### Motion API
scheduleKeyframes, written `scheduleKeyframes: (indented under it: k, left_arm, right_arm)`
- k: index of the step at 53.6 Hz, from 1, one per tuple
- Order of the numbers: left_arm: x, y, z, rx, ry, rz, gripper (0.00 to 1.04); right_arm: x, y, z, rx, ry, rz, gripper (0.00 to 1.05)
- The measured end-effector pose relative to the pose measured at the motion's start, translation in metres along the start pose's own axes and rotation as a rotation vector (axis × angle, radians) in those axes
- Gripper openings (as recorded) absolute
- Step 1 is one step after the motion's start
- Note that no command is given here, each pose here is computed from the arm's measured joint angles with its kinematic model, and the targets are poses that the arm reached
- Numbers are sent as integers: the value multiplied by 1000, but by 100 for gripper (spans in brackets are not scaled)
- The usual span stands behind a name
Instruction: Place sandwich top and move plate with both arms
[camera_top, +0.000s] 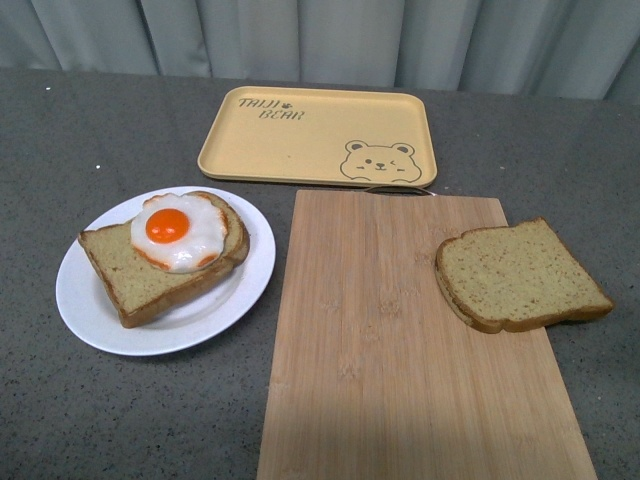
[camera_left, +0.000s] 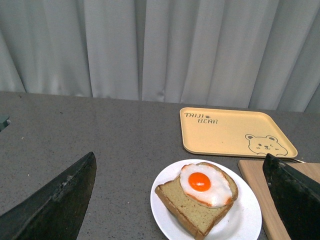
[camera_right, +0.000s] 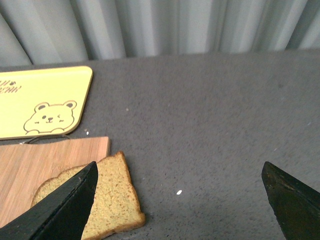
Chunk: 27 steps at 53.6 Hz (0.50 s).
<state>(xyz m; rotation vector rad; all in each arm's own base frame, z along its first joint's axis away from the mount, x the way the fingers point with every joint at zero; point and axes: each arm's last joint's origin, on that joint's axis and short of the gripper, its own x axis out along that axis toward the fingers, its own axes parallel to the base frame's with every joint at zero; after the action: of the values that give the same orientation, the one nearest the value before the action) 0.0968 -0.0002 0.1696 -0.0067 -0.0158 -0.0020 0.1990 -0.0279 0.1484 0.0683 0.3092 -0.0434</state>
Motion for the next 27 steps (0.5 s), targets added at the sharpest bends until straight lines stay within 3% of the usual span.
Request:
scheduleKeyframes:
  k: [11,27]
  left_arm:
    - [0,0,0,0,0,-1,98]
    - [0,0,0,0,0,0,98]
  right_arm:
    - [54,-13,-26,122,261,110,95]
    - [110,-29,-54,255,507,195,95]
